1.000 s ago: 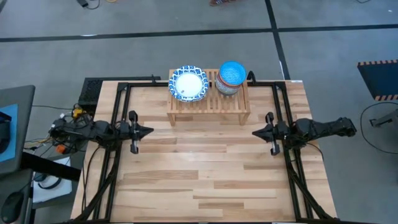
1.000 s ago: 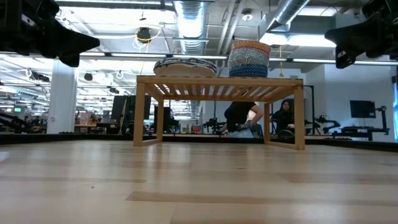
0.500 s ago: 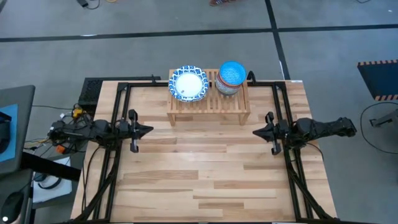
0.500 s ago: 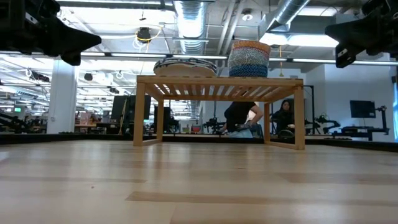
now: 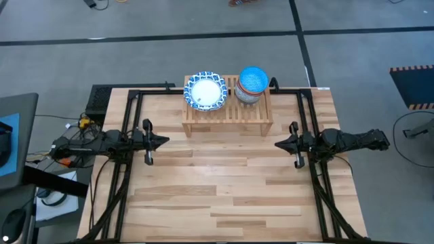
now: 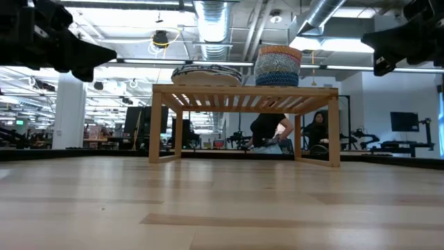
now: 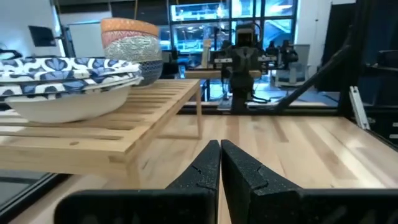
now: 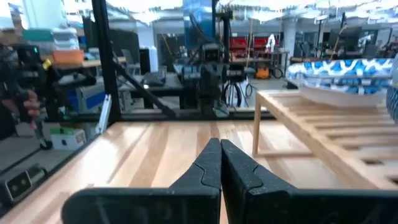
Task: Place and stack bowls onto a shelf
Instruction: Return to Home Position
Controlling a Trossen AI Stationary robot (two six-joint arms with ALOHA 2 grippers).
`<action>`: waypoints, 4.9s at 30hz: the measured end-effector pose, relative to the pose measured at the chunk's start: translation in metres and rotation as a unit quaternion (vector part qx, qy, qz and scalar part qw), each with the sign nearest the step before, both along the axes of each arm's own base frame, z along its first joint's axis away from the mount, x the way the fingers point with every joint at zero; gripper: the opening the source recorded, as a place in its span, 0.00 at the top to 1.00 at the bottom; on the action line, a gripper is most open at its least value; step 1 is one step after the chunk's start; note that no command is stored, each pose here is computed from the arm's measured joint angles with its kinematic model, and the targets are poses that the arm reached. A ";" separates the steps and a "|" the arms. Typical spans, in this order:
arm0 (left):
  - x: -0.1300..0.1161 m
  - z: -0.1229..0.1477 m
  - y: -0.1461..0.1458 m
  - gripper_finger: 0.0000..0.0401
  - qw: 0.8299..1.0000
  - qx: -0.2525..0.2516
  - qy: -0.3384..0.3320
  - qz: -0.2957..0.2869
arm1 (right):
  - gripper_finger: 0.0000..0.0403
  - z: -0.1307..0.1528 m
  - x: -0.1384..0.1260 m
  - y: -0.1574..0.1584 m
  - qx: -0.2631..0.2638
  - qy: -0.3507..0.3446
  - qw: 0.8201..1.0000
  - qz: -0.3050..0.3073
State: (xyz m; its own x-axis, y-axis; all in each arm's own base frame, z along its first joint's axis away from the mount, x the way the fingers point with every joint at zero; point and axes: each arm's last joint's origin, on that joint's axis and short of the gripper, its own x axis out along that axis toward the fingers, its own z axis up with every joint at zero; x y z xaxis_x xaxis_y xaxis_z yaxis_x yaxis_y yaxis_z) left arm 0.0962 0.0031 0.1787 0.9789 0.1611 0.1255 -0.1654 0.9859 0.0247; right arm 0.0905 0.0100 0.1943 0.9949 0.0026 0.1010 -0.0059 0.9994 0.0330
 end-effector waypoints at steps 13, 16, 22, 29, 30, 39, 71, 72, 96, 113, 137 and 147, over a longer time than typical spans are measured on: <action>0.000 0.001 0.003 1.00 1.000 0.008 -0.007 -0.012 | 0.95 -0.012 0.003 0.000 -0.016 0.030 0.999 -0.001; 0.000 0.000 0.002 1.00 1.000 0.007 -0.002 -0.017 | 0.95 -0.022 0.006 0.000 0.003 0.016 1.000 0.005; 0.000 -0.001 0.001 1.00 0.999 0.005 0.004 -0.048 | 0.95 -0.023 0.006 0.001 -0.001 0.020 1.000 0.011; 0.001 -0.007 -0.001 1.00 0.997 -0.008 0.029 -0.074 | 0.95 -0.023 0.006 0.001 -0.012 0.023 1.000 0.016; 0.001 -0.008 -0.001 1.00 0.996 -0.015 0.037 -0.084 | 0.95 -0.024 0.006 0.001 -0.010 0.023 1.000 0.016; 0.001 -0.009 -0.001 1.00 0.994 -0.052 0.040 -0.089 | 0.90 -0.024 0.006 0.001 0.012 0.027 1.000 0.010; 0.001 -0.011 0.000 1.00 0.993 -0.085 0.040 -0.067 | 0.89 -0.025 0.006 0.001 0.030 0.030 0.999 0.011; 0.001 -0.011 0.000 1.00 0.993 -0.085 0.040 -0.067 | 0.89 -0.025 0.006 0.001 0.030 0.030 0.999 0.011; 0.001 -0.011 0.000 1.00 0.993 -0.085 0.040 -0.067 | 0.89 -0.025 0.006 0.001 0.029 0.030 0.999 0.011; 0.002 -0.011 0.000 1.00 0.993 -0.086 0.040 -0.067 | 0.89 -0.025 0.006 0.001 0.029 0.030 0.999 0.011; 0.002 -0.011 0.000 1.00 0.993 -0.087 0.040 -0.067 | 0.89 -0.025 0.006 0.001 0.029 0.030 0.999 0.011; 0.002 -0.011 0.000 1.00 0.993 -0.087 0.040 -0.067 | 0.89 -0.025 0.006 0.001 0.029 0.030 0.999 0.011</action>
State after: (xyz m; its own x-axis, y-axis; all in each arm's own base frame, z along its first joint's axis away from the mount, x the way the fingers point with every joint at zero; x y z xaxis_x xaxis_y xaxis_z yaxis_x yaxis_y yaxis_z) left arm 0.0977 0.0030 0.1680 0.9987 0.0413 0.0288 -0.0369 0.9895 -0.1397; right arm 0.0967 0.0107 0.1689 0.9990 0.0197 0.0410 -0.0234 0.9954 0.0926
